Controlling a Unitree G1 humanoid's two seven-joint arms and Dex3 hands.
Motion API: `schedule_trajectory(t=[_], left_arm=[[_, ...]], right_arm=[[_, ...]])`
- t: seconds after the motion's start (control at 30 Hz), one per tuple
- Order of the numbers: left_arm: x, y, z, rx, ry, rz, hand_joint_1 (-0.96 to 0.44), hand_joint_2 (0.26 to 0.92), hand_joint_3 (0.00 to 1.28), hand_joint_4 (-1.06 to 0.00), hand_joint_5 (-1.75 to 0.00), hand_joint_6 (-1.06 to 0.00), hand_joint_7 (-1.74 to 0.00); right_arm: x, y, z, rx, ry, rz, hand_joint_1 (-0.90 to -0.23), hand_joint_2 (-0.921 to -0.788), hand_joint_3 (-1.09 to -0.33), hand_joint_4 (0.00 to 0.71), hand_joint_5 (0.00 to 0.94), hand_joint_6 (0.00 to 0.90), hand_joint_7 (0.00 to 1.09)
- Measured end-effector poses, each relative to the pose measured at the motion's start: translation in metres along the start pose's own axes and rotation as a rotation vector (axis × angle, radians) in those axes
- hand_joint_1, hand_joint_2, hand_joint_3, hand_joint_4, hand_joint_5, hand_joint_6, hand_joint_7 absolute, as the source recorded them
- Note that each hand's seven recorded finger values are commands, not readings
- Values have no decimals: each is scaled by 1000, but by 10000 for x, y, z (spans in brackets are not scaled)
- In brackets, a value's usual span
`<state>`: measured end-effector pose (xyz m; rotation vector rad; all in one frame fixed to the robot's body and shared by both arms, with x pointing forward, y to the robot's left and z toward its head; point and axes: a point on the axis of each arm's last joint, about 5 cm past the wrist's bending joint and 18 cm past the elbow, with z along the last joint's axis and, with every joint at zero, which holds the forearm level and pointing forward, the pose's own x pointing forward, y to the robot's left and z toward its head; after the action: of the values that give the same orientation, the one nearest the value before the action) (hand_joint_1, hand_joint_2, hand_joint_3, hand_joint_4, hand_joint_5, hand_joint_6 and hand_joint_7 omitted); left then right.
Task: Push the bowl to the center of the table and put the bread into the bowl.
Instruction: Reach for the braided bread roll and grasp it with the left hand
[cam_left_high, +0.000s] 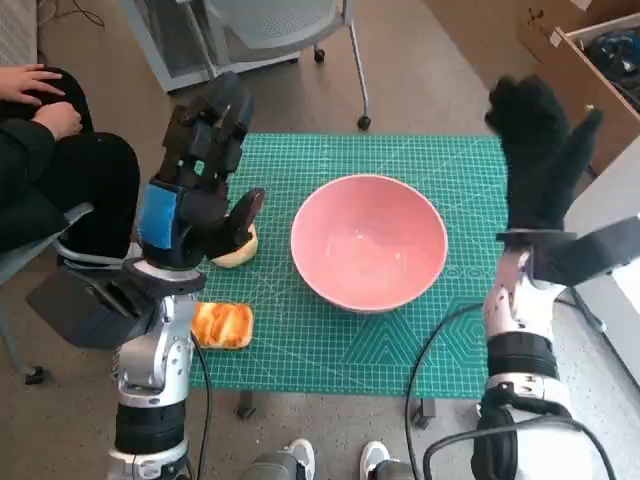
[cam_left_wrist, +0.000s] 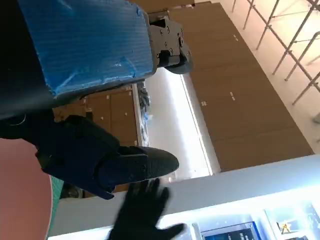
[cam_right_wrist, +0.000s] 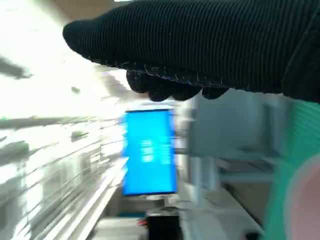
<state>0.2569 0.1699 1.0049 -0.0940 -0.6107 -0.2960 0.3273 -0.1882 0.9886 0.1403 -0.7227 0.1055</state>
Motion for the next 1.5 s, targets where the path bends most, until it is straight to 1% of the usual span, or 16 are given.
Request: schedule_trajectory(t=[0.13,0.27,0.33,0.43,0.5,0.53,0.57,0.63,0.7,0.8,0.87,0.97,1.1,1.33,1.43,1.5], left_arm=[[0,-3,-7,-4,2,-6,-430,687,574,1,-183,1,-554],[-2,17,0,3,2,-8,-447,687,570,0,-184,1,-552],[-3,39,13,27,5,-10,-460,703,532,-1,-197,1,-552],[-4,94,69,186,32,-25,-465,733,434,-20,-222,1,-572],[-5,151,137,327,60,-46,-456,783,298,-50,-209,1,-574],[-7,176,175,388,77,-56,-454,793,252,-59,-202,1,-562],[-12,209,230,470,98,-68,-453,796,235,-63,-200,1,-557],[-32,259,336,601,141,-92,-446,810,164,-79,-179,1,-542],[-58,296,459,726,181,-120,-446,814,132,-89,-169,-2,-544],[-111,321,597,854,214,-124,-447,825,85,-110,-142,-11,-549],[-151,316,653,912,231,-127,-440,838,47,-138,-103,-42,-520],[-220,300,728,979,273,-143,-422,847,19,-167,-61,-82,-471],[-306,292,793,1035,329,-170,-420,842,5,-189,-31,-128,-403],[-434,272,873,1173,421,-234,-454,814,0,-210,-4,-248,-217],[-482,255,889,1209,457,-267,-458,802,0,-212,-2,-269,-180],[-508,249,885,1215,485,-292,-424,776,1,-212,-1,-284,-150]], right_arm=[[17,22,118,-18,-91,53,-481,-921,-617,321,4,192,504],[7,46,178,-11,-134,78,-489,-921,-613,325,6,186,515],[2,56,189,-8,-139,89,-494,-921,-611,325,6,184,519],[3,72,195,-4,-141,105,-497,-921,-608,326,6,184,523],[8,79,200,-5,-145,112,-498,-921,-605,328,6,185,526],[9,81,201,-5,-146,114,-500,-921,-604,328,6,186,527],[11,83,202,-5,-146,115,-501,-921,-603,329,6,186,528],[11,89,200,-3,-143,120,-505,-921,-601,332,8,186,529],[9,91,193,2,-133,125,-509,-921,-600,335,9,186,529],[3,93,173,9,-117,131,-512,-921,-598,338,9,186,529],[-5,94,154,12,-104,135,-513,-921,-596,338,9,187,529],[-18,96,115,18,-79,136,-514,-921,-593,337,8,188,526],[-16,113,76,28,-57,140,-510,-921,-590,337,7,191,520],[13,140,33,44,-33,145,-515,-921,-575,341,3,237,435],[29,157,20,53,-27,147,-516,-921,-572,346,5,246,420],[33,164,11,62,-25,146,-515,-921,-567,350,3,270,383]])
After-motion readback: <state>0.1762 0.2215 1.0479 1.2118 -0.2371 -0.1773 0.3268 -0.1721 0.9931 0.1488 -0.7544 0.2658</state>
